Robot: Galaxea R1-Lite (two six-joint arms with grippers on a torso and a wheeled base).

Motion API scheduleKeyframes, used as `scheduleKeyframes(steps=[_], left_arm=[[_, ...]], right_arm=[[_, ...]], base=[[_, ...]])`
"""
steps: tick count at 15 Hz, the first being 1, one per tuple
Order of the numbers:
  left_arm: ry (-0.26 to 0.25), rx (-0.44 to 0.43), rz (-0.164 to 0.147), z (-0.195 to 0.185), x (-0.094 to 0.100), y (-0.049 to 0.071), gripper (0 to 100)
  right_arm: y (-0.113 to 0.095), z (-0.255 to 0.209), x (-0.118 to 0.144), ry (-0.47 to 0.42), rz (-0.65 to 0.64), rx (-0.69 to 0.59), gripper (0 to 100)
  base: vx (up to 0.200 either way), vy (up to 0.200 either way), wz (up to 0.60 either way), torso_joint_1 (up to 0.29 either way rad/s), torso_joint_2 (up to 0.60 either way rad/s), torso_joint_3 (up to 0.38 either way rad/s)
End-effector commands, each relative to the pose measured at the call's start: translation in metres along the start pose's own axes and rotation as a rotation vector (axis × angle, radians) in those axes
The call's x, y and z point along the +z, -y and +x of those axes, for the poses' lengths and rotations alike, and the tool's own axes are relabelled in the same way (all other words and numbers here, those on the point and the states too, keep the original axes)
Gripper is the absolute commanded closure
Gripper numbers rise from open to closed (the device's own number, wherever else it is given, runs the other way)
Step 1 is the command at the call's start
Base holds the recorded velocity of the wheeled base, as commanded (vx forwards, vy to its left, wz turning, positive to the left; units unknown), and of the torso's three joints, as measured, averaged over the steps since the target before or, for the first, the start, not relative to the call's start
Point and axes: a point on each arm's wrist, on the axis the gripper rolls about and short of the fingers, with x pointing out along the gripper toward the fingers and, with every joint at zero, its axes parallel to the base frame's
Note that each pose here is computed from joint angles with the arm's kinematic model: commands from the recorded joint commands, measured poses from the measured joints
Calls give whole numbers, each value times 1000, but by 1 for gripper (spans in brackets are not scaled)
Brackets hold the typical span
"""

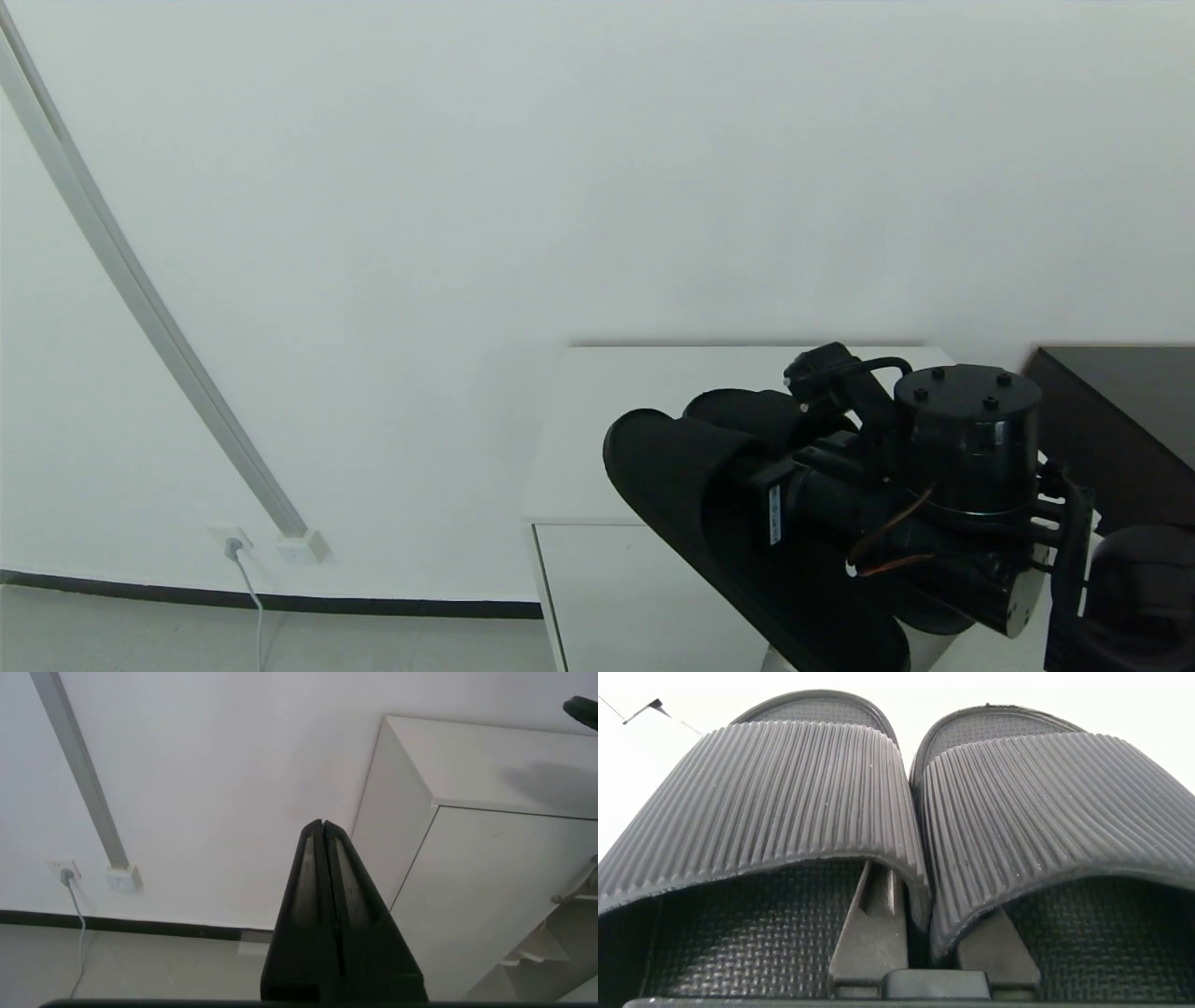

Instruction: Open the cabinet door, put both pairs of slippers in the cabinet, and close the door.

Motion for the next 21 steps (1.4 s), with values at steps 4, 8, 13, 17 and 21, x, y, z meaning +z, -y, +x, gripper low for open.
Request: scheduleKeyframes(steps=[4,8,13,17,21], left_arm=[[-1,1,-1,0,0,0,100],[-1,1,-1,0,0,0,100],[-1,1,0,0,0,0,100],[-1,3,2,0,0,0,100],[-1,3,2,0,0,0,100]], right_arm=[[-2,0,-3,-11,-4,7,100],[-2,0,-6,-22,-8,7,100],[-4,-1,-9,-30,-9,12,100],[-3,1,-14,-48,-12,8,100],[-3,2,-14,-49,-12,8,100]], base=[[-200,0,0,6,4,2],[-200,0,0,-5,0,0],[-80,0,0,0,1,1],[0,0,0,0,0,0],[0,0,0,0,0,0]])
